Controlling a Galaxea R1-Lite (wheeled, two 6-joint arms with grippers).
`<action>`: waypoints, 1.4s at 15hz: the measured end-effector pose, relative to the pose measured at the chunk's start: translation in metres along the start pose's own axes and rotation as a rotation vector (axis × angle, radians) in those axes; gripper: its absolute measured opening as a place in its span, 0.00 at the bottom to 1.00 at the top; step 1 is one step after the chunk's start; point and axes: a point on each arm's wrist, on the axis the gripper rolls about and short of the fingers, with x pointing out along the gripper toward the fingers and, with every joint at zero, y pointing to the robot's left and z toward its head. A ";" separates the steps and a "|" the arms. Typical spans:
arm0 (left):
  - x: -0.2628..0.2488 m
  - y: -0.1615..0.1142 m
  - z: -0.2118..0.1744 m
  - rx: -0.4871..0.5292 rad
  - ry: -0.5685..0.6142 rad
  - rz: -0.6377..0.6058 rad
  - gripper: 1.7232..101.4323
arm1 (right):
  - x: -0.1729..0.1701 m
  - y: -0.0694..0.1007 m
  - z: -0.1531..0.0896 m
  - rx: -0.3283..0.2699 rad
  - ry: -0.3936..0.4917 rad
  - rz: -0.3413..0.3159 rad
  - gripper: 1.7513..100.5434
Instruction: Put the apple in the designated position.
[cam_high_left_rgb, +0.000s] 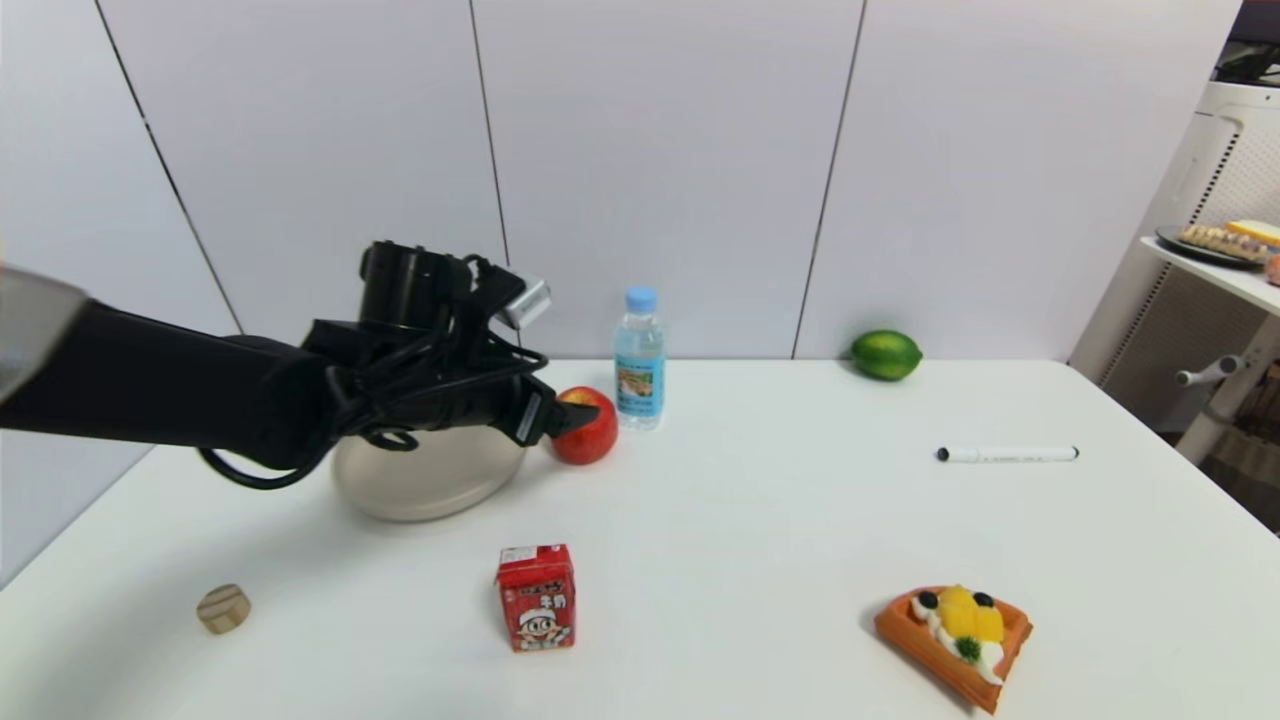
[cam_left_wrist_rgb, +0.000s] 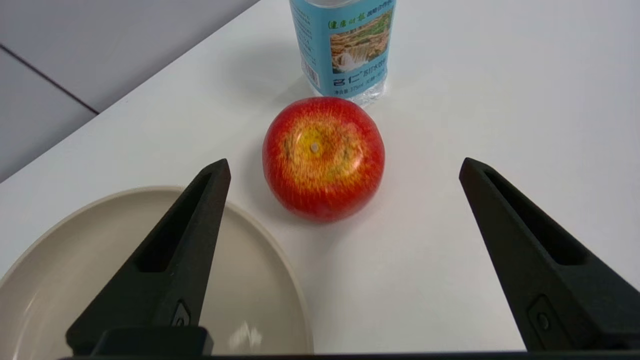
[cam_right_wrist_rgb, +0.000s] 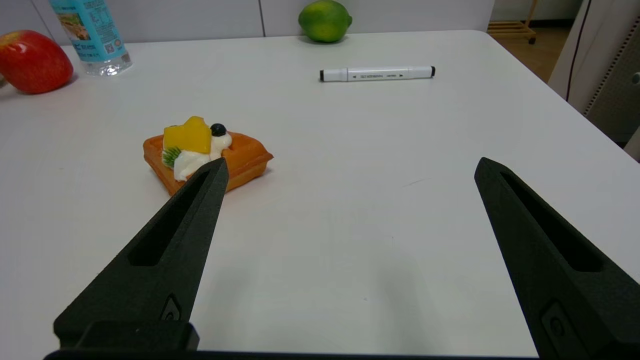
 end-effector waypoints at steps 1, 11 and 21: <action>-0.027 -0.005 0.003 0.000 -0.008 0.006 0.92 | 0.000 0.000 0.000 0.000 0.000 0.000 0.97; -0.274 -0.083 -0.142 -0.061 -0.269 0.489 0.95 | 0.000 0.000 0.000 0.000 0.000 0.000 0.97; -0.277 -0.130 -0.242 -0.239 -0.399 0.692 0.96 | 0.000 0.000 0.000 0.000 0.000 0.000 0.97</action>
